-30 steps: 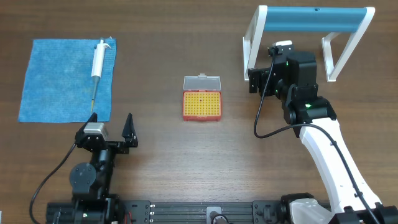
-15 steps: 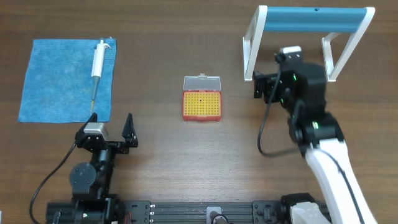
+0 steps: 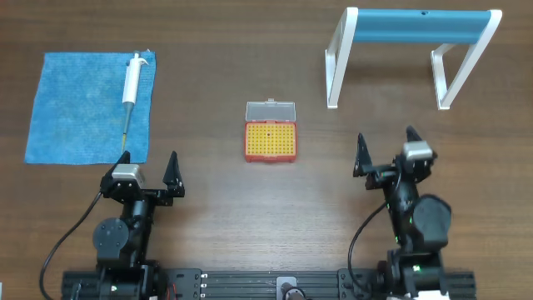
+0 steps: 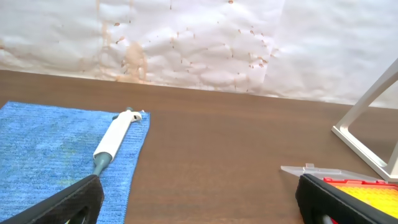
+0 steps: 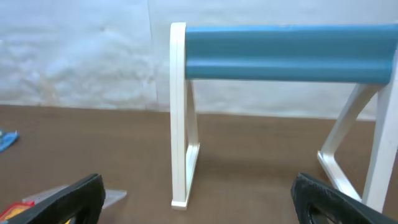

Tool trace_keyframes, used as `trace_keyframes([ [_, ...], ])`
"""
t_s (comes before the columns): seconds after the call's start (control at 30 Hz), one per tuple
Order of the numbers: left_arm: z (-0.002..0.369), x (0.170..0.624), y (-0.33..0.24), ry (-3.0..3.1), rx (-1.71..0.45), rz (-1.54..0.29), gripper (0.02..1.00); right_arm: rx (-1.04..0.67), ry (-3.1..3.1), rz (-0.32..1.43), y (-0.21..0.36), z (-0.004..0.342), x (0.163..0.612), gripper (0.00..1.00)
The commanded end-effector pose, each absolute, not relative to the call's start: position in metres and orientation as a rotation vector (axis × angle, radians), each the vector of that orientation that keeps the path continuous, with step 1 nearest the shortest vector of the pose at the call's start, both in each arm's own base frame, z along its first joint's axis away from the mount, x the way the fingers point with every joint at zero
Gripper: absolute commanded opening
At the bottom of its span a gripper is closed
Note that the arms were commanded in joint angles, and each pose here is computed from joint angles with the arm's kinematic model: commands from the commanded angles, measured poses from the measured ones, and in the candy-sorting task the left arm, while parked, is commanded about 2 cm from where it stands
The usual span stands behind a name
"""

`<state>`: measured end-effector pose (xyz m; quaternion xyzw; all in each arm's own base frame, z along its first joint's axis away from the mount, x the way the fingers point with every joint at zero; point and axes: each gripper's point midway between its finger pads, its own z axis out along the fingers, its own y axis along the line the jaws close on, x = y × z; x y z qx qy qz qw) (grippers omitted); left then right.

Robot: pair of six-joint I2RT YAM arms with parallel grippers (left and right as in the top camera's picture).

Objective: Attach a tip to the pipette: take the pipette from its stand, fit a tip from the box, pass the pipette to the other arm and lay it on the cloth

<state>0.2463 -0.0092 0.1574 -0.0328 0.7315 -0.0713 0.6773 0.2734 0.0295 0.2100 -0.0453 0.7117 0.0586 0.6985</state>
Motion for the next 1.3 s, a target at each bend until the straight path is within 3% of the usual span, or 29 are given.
trace_keyframes([
  [0.03,0.157,0.246,-0.008,1.645,-0.087,-0.159,0.998,-0.081,1.475,0.09,0.021,0.201,0.261,0.974],
  [0.27,0.157,0.246,-0.008,1.645,-0.087,-0.159,0.996,-0.022,1.465,0.026,0.002,0.202,0.253,0.974],
  [0.63,0.157,0.246,-0.008,1.645,-0.088,-0.159,0.996,0.023,1.64,-0.007,-0.008,0.158,0.246,0.974],
  [1.3,0.157,0.246,-0.008,1.645,-0.088,-0.159,0.996,-0.005,1.641,-0.06,-0.011,0.157,0.246,0.974],
])
